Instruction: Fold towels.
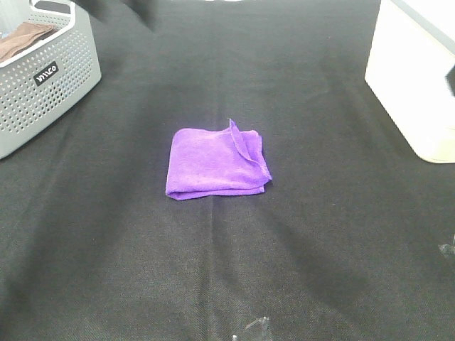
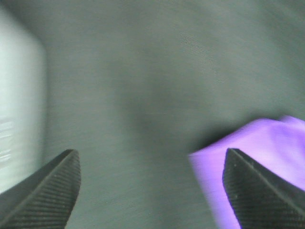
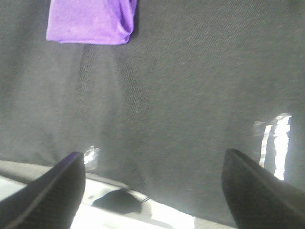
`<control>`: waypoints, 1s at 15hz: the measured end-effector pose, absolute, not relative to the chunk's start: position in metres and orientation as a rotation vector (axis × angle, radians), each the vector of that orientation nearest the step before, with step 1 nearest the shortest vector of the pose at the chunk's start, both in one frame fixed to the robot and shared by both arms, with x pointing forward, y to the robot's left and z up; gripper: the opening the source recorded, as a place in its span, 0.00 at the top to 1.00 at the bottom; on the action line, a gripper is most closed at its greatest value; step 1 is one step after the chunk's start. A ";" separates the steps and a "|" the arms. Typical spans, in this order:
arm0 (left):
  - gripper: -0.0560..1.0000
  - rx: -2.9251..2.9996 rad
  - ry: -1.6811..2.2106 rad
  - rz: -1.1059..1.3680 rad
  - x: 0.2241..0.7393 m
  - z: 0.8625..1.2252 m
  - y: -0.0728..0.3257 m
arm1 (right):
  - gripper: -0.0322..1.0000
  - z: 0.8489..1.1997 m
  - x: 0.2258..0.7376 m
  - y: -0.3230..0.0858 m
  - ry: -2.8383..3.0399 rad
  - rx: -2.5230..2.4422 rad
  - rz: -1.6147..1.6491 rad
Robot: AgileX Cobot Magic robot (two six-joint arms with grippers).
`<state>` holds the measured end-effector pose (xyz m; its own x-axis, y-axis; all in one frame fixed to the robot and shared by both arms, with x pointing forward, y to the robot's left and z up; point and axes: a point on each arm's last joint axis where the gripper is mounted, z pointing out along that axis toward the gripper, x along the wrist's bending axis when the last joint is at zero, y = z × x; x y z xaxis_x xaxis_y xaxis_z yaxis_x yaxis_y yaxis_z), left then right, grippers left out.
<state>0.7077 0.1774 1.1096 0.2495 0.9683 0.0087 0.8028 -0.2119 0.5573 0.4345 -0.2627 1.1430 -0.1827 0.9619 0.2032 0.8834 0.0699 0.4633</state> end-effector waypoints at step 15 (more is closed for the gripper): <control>0.23 1.708 1.802 0.756 0.381 1.155 0.307 | 0.24 1.197 0.271 -0.283 1.804 1.457 1.039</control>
<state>0.3811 0.3068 1.1546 -0.0516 0.9987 -0.0051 0.6962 0.0396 0.7168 0.2714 -0.2831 1.1973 -0.2251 0.9740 0.0270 0.5119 0.0947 0.8538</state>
